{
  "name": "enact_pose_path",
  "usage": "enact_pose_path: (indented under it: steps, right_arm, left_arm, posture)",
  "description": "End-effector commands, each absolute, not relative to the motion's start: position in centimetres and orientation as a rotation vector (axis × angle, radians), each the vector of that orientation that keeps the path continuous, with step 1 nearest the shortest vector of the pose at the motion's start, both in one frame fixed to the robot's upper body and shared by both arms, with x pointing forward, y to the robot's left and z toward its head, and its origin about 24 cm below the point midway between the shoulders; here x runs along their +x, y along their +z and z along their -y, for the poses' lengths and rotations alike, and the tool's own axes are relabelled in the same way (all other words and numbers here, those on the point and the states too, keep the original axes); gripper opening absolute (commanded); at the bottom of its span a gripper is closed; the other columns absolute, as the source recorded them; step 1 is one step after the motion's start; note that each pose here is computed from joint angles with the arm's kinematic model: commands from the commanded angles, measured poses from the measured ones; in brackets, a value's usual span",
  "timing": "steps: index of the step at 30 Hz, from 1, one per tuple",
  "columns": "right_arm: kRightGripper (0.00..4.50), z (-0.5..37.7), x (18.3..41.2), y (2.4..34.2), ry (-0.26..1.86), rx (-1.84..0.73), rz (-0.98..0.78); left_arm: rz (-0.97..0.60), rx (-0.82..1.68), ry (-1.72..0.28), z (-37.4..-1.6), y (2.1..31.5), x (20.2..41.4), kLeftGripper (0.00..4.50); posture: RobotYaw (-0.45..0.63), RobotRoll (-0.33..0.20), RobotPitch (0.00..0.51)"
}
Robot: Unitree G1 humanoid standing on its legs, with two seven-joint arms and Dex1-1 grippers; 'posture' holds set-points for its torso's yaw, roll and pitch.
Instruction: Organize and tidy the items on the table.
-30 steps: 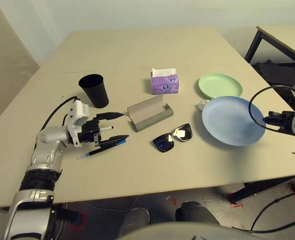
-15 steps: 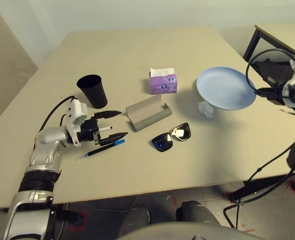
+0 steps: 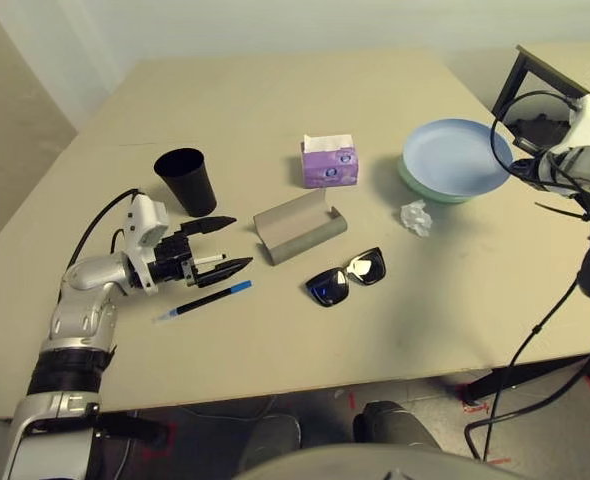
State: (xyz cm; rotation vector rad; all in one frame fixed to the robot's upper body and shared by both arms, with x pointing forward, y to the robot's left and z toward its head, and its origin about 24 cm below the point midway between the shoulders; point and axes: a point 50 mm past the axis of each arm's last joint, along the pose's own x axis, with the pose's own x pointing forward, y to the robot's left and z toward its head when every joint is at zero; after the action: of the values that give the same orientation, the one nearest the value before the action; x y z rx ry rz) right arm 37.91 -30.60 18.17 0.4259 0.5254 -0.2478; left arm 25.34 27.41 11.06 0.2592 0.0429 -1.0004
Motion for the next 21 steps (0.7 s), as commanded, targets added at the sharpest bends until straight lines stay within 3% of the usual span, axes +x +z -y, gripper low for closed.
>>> enact_pose_path:
  steps: [1, 21]
  right_arm:
    - [0.01, 30.5, 38.2, 18.4, -0.260, 0.417, -0.507]
    - [0.01, 31.0, 38.5, 17.2, -0.408, 0.437, -0.401]
  left_arm:
    - [-0.050, 0.263, -0.998, -27.6, 11.4, 24.6, 4.50]
    - [-0.043, 0.269, -0.941, -28.2, 12.3, 24.1, 4.50]
  posture:
    - [0.05, 0.000, 0.060]
    - [0.09, 0.000, 0.082]
